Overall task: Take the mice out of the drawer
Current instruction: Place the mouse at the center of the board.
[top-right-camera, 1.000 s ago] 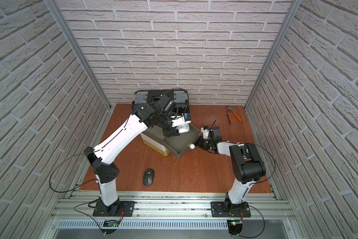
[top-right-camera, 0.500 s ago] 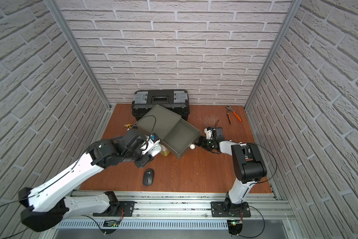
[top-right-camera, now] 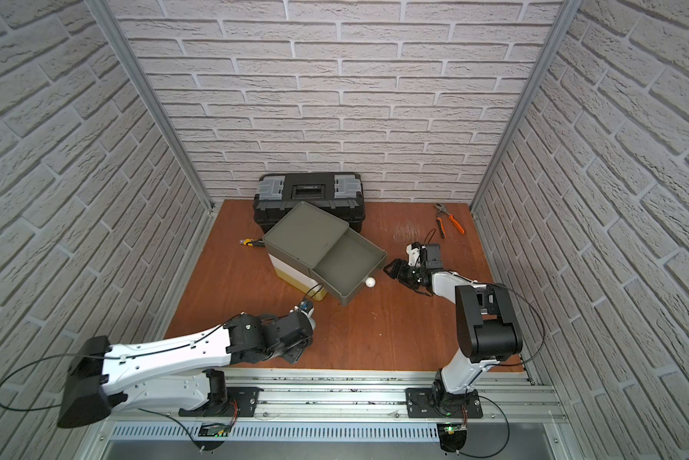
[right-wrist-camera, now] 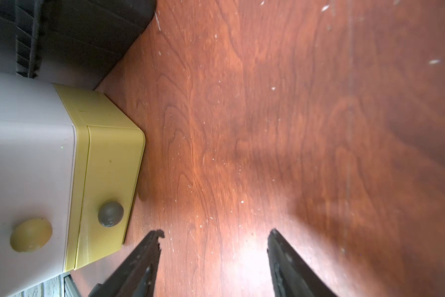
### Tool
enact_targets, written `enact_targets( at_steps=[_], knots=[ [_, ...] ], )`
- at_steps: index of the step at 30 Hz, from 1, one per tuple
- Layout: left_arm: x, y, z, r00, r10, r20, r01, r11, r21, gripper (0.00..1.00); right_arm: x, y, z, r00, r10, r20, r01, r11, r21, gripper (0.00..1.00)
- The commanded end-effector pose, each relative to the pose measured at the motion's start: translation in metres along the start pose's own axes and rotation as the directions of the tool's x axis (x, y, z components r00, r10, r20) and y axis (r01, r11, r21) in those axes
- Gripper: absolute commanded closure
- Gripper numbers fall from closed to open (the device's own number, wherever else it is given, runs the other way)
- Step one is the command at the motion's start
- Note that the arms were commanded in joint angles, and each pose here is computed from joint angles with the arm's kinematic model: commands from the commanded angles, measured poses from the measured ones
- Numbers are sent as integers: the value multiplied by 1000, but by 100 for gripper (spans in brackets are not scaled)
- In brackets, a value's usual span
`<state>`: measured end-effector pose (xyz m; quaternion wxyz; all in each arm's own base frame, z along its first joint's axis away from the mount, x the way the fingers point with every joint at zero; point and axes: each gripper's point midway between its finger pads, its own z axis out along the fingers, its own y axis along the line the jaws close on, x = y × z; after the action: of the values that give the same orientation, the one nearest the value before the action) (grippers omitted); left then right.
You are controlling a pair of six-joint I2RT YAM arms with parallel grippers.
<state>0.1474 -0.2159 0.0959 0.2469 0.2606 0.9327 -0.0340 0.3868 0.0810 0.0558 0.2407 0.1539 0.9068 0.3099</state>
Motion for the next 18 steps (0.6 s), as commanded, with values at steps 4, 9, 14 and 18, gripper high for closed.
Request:
enact_targets(
  at_steps=[4,9,14,18],
  knots=[
    [-46,-13,23,972,-178,156,186,982,-38,49,-6,7,-12,999,-10,42,10,1000,-13,32],
    [-36,-27,47,963,-255,87,259,965,-32,49,-9,20,-26,998,5,69,-2,999,-37,32],
    [-20,-31,54,943,-332,39,333,942,-46,49,-6,25,-56,995,-66,81,62,996,59,32],
    [-2,-28,57,939,-344,-8,341,933,-115,47,3,27,-80,990,-127,62,118,984,133,32]
  ],
)
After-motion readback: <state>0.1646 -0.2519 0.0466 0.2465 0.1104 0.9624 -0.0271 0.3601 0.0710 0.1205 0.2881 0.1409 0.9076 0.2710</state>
